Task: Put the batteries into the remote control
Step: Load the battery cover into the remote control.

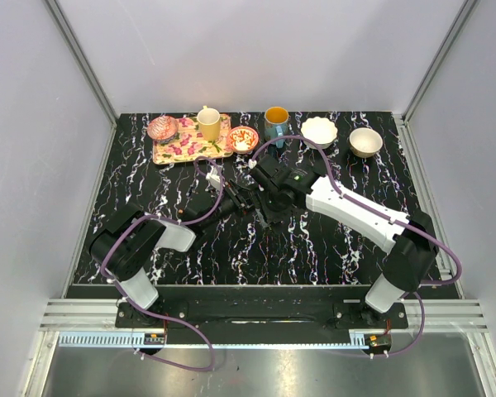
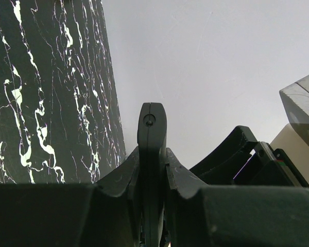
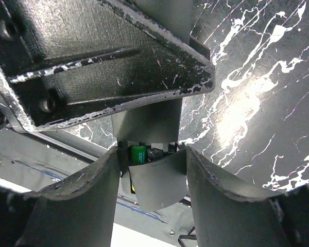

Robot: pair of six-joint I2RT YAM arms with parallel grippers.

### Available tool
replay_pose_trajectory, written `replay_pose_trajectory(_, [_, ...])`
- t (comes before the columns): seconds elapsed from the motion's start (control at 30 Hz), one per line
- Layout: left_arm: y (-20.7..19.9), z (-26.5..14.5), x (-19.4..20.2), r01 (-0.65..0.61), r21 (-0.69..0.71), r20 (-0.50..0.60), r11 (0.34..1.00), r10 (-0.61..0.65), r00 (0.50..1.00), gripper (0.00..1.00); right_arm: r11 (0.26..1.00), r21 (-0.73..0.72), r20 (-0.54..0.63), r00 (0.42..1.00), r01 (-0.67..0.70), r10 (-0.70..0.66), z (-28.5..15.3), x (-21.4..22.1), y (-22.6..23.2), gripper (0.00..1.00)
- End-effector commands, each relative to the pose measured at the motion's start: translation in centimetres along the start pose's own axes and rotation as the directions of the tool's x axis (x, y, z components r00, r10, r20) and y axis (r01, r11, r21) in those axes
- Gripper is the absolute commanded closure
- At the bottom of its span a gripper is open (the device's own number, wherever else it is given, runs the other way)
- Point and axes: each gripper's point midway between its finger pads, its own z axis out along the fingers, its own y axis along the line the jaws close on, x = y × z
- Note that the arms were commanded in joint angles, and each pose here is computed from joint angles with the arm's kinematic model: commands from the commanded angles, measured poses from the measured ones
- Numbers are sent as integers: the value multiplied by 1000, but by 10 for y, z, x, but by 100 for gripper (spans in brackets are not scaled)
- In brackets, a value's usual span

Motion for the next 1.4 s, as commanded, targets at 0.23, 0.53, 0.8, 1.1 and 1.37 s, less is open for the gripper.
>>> replay_pose_trajectory(0.23, [-33, 0, -3, -31, 121, 17, 992, 29, 999, 100, 1000, 12, 70, 997, -24, 23, -10, -21, 3, 44])
replay_pose_trajectory(0.53, [-28, 0, -9, -36, 102, 59, 994, 30, 998, 100, 998, 24, 67, 996, -56, 54, -12, -21, 2, 47])
replay_pose_trajectory(0.8, [-24, 0, -9, -35, 90, 61, 995, 30, 998, 100, 998, 34, 67, 996, -59, 57, -13, -25, 2, 46])
replay_pose_trajectory(1.1, [-20, 1, -7, -25, 84, 53, 996, 20, 998, 100, 998, 34, 77, 996, -54, 52, -16, -30, 3, 43])
replay_pose_trajectory(1.37, [-19, 1, -7, -8, 89, 54, 996, 3, 999, 100, 998, 32, 91, 994, -56, 53, -19, -35, 4, 41])
